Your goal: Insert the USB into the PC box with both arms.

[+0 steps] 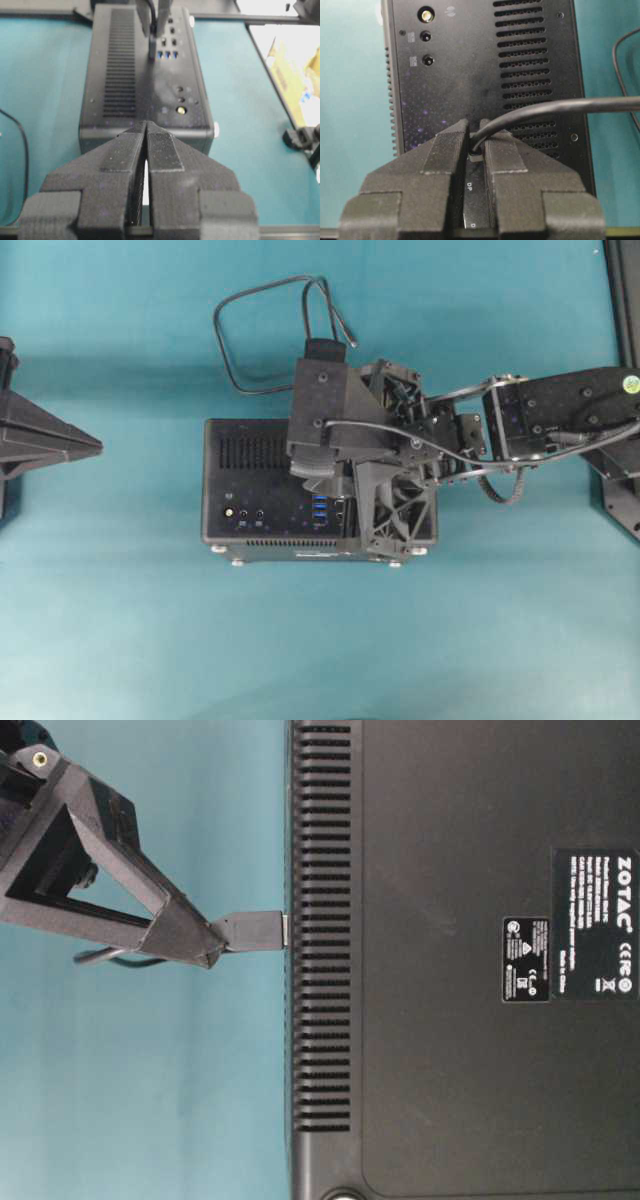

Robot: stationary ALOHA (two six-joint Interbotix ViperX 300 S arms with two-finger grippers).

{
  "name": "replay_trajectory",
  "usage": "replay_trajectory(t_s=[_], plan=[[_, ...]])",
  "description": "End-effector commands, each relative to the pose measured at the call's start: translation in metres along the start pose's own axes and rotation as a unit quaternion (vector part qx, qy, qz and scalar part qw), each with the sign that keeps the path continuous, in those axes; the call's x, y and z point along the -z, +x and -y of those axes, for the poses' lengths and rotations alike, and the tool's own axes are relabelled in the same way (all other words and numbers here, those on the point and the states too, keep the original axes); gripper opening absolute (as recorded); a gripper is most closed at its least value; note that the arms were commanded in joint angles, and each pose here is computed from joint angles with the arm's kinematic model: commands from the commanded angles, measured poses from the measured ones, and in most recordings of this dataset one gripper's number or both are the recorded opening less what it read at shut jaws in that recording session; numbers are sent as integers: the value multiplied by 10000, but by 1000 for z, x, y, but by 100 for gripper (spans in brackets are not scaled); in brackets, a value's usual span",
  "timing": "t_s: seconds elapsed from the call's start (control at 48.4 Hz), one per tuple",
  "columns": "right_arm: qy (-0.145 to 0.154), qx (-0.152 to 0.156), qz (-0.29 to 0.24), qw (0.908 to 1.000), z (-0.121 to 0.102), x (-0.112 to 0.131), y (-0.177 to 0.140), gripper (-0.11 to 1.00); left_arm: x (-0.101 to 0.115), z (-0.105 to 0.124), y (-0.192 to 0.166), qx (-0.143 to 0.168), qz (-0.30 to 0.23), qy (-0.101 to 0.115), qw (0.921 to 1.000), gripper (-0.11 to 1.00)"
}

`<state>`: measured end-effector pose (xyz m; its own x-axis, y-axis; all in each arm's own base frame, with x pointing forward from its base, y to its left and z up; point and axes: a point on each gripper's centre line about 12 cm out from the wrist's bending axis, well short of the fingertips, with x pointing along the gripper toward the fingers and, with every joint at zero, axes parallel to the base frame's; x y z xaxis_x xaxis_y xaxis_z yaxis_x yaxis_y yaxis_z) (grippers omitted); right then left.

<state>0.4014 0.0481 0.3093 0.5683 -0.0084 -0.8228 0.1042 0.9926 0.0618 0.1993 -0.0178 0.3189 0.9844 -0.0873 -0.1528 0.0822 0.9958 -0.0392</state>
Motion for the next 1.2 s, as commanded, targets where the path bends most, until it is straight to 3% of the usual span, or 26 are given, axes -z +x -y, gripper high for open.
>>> replay_trajectory(t_s=[0.0,0.207,0.579,1.178], plan=[[57,-94,-88,9999,-7,4,0,8,-12,0,0,5,138,23,9999,0],[156,-288,-136,9994,-20,7,1,8,-12,1,0,12,145,24,9999,0],[192,-104,-118,9997,-6,5,4,8,-12,0,0,5,138,23,9999,0],[166,-243,108,9995,-14,-5,-12,11,-12,1,0,12,130,8,9999,0]])
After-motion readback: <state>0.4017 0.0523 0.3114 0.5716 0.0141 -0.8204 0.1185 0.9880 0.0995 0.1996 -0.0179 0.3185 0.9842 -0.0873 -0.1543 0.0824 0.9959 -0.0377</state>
